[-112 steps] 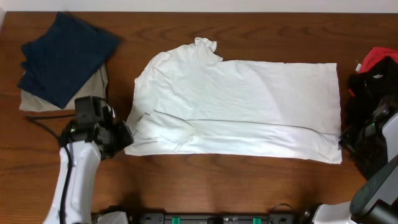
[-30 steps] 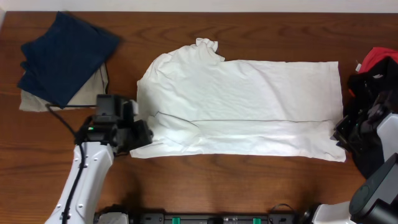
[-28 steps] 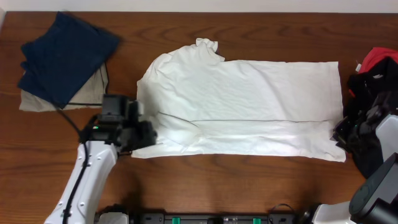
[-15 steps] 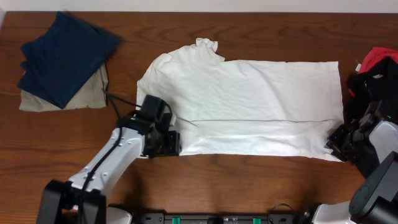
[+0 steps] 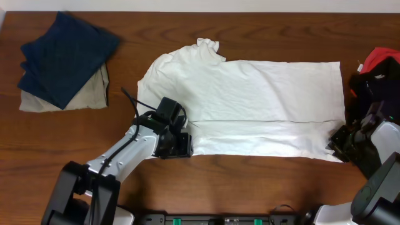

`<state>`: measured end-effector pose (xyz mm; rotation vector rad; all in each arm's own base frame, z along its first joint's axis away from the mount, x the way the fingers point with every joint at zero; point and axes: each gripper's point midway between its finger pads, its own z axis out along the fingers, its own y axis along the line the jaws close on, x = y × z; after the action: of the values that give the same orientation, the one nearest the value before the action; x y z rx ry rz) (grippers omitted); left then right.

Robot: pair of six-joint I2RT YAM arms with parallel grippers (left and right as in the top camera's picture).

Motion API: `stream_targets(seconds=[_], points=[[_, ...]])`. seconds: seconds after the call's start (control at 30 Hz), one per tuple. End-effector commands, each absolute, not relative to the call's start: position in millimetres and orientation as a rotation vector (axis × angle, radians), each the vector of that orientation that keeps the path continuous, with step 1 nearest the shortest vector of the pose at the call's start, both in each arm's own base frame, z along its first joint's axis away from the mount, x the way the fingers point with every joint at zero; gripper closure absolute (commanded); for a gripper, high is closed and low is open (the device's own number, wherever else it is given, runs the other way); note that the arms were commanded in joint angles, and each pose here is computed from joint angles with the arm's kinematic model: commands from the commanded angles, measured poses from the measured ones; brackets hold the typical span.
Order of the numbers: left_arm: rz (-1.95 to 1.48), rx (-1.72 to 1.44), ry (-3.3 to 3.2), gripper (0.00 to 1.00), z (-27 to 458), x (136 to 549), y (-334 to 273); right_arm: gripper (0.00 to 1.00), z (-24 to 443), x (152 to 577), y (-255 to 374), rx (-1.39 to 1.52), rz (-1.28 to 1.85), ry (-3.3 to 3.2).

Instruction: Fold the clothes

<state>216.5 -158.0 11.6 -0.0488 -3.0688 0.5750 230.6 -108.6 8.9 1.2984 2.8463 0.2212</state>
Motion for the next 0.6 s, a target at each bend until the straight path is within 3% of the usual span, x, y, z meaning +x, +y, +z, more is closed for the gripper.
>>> stream_targets(seconds=[0.0, 0.2, 0.37, 0.57], points=[[0.501, -0.023, -3.092, 0.48, 6.4, 222.7, -153.0, 0.75, 10.5, 228.9, -109.1, 1.277, 0.210, 2.852], [0.513, -0.027, -3.103, 0.48, 3.0, 227.6, -155.3, 0.75, 10.5, 228.8, -109.0, 1.277, 0.211, 2.853], [0.527, -0.025, -3.117, 0.59, 3.6, 231.6, -157.1, 0.75, 10.5, 228.8, -109.0, 1.276, 0.211, 2.853], [0.518, -0.050, -3.108, 0.59, 1.4, 226.1, -159.4, 0.75, 10.5, 228.8, -109.0, 1.276, 0.211, 2.853]])
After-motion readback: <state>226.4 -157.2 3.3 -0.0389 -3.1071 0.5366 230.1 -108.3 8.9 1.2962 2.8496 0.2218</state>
